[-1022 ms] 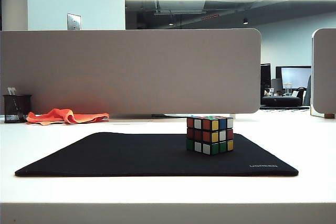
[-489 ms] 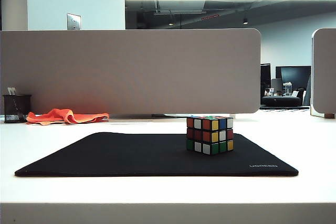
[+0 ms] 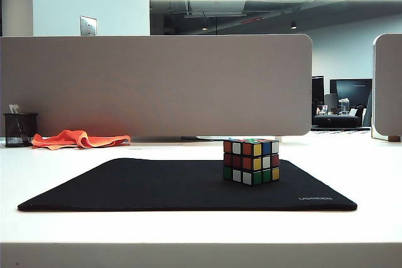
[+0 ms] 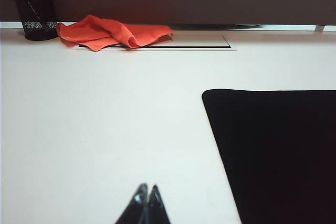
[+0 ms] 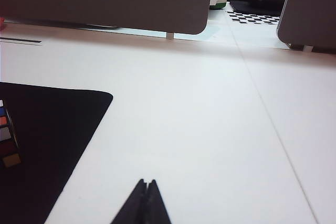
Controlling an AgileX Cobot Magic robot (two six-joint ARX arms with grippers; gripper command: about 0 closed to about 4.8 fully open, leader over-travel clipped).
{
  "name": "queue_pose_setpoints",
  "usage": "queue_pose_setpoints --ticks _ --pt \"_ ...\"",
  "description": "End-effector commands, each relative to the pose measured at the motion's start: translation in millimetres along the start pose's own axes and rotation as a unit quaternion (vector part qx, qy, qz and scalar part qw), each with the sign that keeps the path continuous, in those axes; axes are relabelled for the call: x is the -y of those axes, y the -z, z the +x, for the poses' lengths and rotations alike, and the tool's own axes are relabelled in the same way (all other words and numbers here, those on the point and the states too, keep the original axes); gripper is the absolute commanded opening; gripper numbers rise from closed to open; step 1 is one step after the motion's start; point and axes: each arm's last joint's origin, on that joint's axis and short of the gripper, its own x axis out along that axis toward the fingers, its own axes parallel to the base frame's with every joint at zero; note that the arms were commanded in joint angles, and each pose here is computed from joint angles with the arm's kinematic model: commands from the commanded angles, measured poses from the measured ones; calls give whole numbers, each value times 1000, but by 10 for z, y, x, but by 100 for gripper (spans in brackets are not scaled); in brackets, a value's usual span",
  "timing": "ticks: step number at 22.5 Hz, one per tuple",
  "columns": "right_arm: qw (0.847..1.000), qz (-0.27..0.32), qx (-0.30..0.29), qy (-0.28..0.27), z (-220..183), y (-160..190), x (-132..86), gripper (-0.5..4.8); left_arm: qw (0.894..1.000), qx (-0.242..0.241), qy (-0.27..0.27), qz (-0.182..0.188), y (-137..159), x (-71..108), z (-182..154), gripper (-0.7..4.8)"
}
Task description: Pick up the cube on the right side of the mouse pad, then place it in the center of the mouse pad.
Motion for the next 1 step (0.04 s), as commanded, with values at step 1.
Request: queue_pose_setpoints --ticks 1 --pt "1000 2 7 3 2 -2 2 -1 1000 6 -2 2 -17 -1 -2 -6"
